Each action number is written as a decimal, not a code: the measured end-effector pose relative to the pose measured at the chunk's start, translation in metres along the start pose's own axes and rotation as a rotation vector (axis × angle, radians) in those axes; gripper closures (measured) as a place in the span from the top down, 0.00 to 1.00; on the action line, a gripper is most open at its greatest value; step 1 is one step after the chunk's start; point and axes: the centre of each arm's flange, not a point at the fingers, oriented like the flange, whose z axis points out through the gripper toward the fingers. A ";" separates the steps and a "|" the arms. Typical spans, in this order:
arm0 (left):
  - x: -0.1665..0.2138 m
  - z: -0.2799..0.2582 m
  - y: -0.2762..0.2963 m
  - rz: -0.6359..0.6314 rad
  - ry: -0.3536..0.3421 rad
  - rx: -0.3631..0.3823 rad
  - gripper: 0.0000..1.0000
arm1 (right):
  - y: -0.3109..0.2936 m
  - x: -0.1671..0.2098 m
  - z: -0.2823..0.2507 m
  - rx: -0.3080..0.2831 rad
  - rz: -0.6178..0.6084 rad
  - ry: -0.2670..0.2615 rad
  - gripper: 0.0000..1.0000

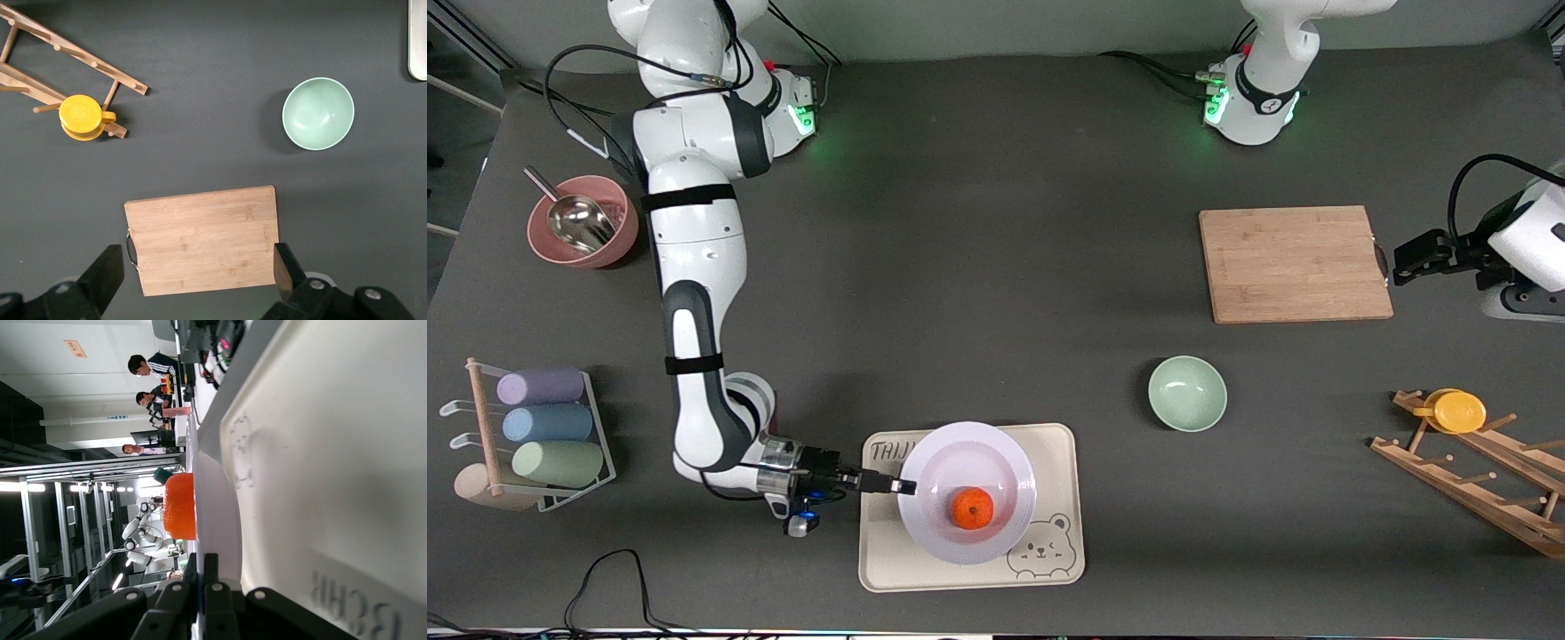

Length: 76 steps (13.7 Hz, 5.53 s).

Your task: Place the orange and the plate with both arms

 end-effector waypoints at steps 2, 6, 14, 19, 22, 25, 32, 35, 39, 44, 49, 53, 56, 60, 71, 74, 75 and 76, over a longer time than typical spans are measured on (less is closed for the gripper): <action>0.000 0.000 0.000 0.000 0.000 0.000 1.00 | 0.016 -0.004 0.009 -0.009 -0.011 0.015 0.04; 0.000 0.000 0.000 0.000 0.000 0.000 1.00 | 0.022 -0.005 0.011 -0.014 -0.039 0.018 0.04; 0.000 0.000 0.000 0.000 0.000 0.000 1.00 | 0.020 -0.003 0.010 -0.017 -0.043 0.027 0.19; 0.001 0.002 0.000 0.000 -0.003 0.000 1.00 | 0.018 -0.003 0.011 -0.013 -0.047 0.027 0.74; 0.002 0.003 0.000 0.000 -0.005 0.000 1.00 | 0.011 0.000 0.012 -0.006 -0.059 0.028 1.00; 0.002 0.004 0.000 -0.001 -0.005 0.000 1.00 | 0.011 0.000 0.012 -0.006 -0.059 0.028 1.00; 0.003 0.004 0.000 -0.001 -0.005 0.000 1.00 | -0.032 0.008 0.008 -0.022 -0.044 0.013 1.00; 0.003 0.004 0.000 -0.001 -0.004 0.000 1.00 | -0.052 0.010 0.004 -0.048 -0.050 -0.002 1.00; 0.003 0.004 0.000 -0.001 -0.004 0.000 1.00 | -0.074 0.013 -0.001 -0.062 -0.052 -0.006 1.00; 0.003 0.004 0.000 -0.001 -0.002 0.000 1.00 | -0.109 0.016 -0.011 -0.101 -0.055 -0.016 1.00; 0.003 0.004 0.000 -0.001 -0.001 0.000 1.00 | -0.173 0.014 -0.039 -0.355 -0.102 -0.067 1.00; 0.003 0.004 0.000 -0.001 -0.001 -0.001 1.00 | -0.216 -0.010 -0.079 -0.542 -0.151 -0.149 1.00; 0.003 0.004 0.000 -0.001 -0.001 -0.001 1.00 | -0.237 -0.033 -0.111 -0.666 -0.173 -0.187 1.00; 0.003 0.004 0.000 -0.001 0.000 0.000 1.00 | -0.254 -0.065 -0.147 -0.858 -0.224 -0.241 1.00; 0.003 0.003 0.000 -0.001 0.001 -0.001 1.00 | -0.357 -0.157 -0.254 -1.347 -0.272 -0.336 1.00; 0.003 0.003 0.000 -0.001 0.001 -0.001 1.00 | -0.373 -0.162 -0.293 -1.350 -0.213 -0.315 1.00; 0.003 0.003 0.000 -0.001 0.001 -0.001 1.00 | -0.376 -0.162 -0.294 -1.365 -0.218 -0.312 1.00; 0.003 0.003 0.000 -0.001 0.001 -0.001 1.00 | -0.380 -0.161 -0.293 -1.374 -0.226 -0.307 1.00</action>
